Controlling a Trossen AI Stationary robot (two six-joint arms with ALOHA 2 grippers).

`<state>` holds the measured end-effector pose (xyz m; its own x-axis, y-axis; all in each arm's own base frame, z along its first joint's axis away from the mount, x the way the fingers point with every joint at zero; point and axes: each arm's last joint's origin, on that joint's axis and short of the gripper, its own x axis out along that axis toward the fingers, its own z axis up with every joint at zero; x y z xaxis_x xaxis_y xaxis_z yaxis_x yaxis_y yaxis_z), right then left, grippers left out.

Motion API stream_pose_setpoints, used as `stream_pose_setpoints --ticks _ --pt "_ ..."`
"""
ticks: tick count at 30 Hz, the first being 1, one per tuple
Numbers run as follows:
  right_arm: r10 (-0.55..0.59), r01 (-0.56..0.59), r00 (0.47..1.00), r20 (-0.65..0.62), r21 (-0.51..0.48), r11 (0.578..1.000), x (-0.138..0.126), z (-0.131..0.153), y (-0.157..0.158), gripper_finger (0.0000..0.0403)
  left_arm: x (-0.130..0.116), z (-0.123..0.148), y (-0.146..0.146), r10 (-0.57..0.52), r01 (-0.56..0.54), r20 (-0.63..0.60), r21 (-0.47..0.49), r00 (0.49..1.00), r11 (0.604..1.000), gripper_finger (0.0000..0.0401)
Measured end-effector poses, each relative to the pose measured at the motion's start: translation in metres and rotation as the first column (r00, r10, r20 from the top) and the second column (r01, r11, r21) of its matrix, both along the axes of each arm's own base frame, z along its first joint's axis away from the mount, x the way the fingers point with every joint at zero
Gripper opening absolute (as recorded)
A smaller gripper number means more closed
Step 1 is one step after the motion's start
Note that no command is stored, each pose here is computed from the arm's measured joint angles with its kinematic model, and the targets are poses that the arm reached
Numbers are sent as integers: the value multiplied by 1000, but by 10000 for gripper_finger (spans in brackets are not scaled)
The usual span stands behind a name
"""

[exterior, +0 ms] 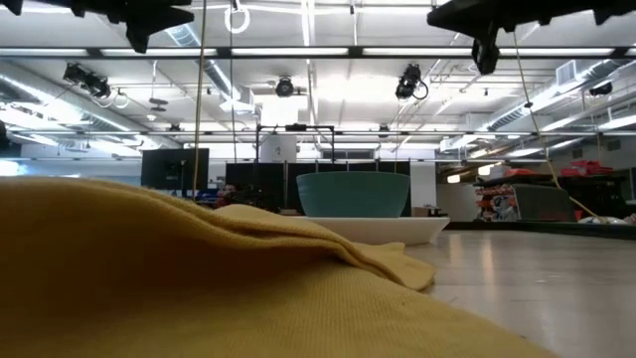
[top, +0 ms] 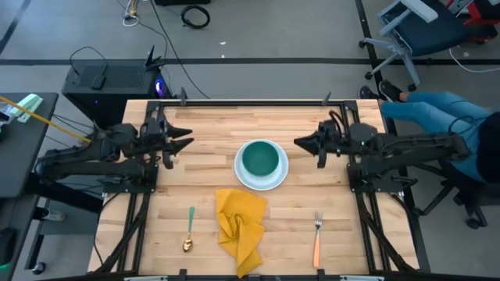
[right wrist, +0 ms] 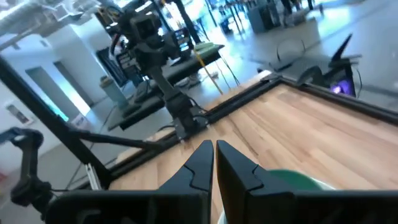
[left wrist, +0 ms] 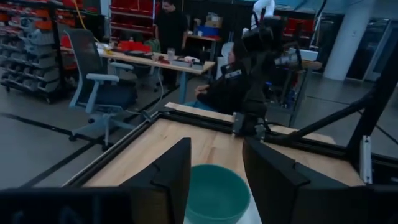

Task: Set table place
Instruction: Stack the green bowl on top of the white plate

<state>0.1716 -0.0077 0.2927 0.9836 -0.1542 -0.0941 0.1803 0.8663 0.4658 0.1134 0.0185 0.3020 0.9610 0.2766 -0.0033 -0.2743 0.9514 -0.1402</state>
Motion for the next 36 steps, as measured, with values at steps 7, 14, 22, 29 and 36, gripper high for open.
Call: stream_pose_setpoints --ticks 7,14,22,29,36 --pt "4 57 968 -251 234 971 -4 27 -7 28 0 -10 0 5 -5 -16 5 1000 1000 143" --pt "93 243 833 -546 512 824 -7 7 20 28 -1 -10 0 5 -5 -17 5 1000 1000 140" --pt "250 401 658 -710 612 682 -1 -24 88 28 0 -10 0 5 -5 -14 -5 1000 1000 150" --pt "223 553 513 -829 518 652 -3 -58 142 29 0 -10 0 5 -6 -15 -5 1000 1000 145" --pt "223 645 392 -893 439 626 -7 -80 167 57 0 -10 0 5 -5 -15 -5 1000 1000 137"
